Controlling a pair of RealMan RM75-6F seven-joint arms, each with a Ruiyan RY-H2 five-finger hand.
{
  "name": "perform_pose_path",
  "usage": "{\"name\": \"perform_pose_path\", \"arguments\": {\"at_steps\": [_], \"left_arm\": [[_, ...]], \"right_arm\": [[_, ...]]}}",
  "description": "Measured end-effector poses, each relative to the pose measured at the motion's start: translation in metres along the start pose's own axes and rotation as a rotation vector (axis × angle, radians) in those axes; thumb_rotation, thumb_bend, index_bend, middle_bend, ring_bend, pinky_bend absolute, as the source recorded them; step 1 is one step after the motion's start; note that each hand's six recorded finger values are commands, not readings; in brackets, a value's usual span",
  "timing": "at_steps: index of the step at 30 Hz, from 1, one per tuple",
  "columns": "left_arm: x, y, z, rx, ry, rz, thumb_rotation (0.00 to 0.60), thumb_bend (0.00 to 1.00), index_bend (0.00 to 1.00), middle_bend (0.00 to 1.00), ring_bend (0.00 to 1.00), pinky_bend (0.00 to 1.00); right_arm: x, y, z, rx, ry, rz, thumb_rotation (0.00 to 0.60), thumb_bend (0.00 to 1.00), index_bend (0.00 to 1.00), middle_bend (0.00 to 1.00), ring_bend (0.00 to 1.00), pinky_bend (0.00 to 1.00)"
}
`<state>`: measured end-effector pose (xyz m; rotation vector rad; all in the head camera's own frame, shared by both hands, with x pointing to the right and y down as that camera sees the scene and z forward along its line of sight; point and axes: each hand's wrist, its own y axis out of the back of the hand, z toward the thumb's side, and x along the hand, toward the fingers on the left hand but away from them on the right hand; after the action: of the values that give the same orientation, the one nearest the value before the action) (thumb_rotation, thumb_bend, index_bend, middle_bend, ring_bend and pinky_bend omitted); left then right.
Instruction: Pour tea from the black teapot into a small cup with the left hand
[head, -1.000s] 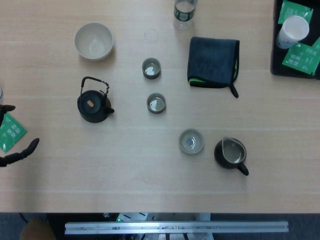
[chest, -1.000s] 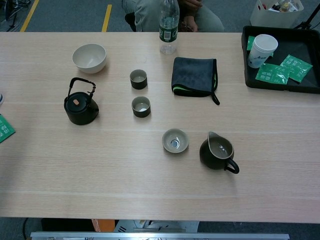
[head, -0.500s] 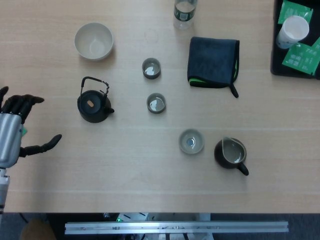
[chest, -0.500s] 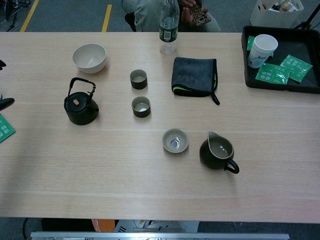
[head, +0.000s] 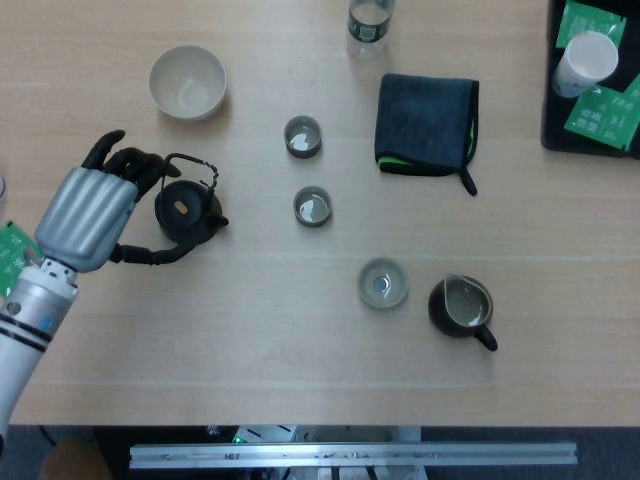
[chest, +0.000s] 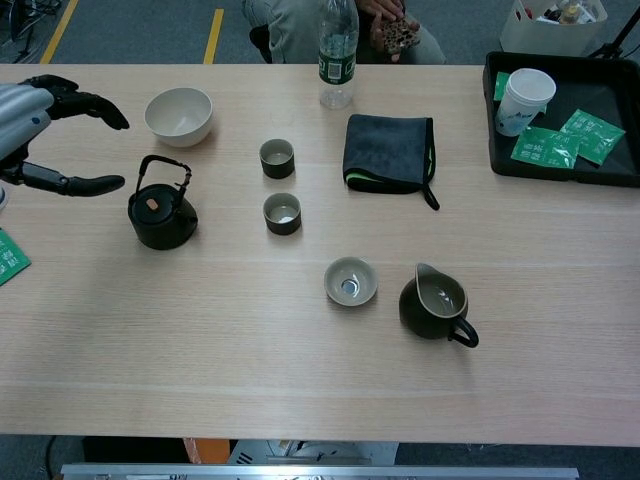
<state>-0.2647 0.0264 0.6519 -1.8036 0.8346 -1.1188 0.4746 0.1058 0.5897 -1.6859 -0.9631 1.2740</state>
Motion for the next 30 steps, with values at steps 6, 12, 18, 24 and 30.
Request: {"name": "perform_pose_path", "arguments": {"at_steps": [6,12,18,24,30], "left_arm": [[0.035,-0.009,-0.002,0.032,0.006,-0.098,0.192,0.13,0.13,0.20,0.14,0.10],[0.069,-0.020,-0.004,0.069,0.038,-0.162,0.191,0.13,0.12,0.19,0.13,0.10],[0.094,-0.038,-0.004,0.135,0.062,-0.223,0.181,0.13,0.14,0.20,0.13,0.10],[0.111,-0.060,-0.001,0.181,0.078,-0.265,0.147,0.13,0.20,0.23,0.14,0.10],[0.117,-0.071,0.001,0.213,0.084,-0.290,0.118,0.13,0.24,0.30,0.18,0.10]], "right_arm": [[0.001,-0.002,-0.004,-0.002,-0.019,0.006,0.600,0.00,0.17,0.16,0.04,0.03],[-0.001,-0.005,-0.007,-0.004,-0.031,0.014,0.600,0.00,0.17,0.16,0.04,0.03],[-0.003,-0.008,-0.011,-0.005,-0.047,0.021,0.600,0.00,0.17,0.16,0.04,0.03],[-0.004,-0.010,-0.016,-0.006,-0.062,0.030,0.600,0.00,0.17,0.16,0.04,0.03],[-0.004,-0.011,-0.020,-0.009,-0.074,0.031,0.600,0.00,0.17,0.16,0.04,0.03]]}}
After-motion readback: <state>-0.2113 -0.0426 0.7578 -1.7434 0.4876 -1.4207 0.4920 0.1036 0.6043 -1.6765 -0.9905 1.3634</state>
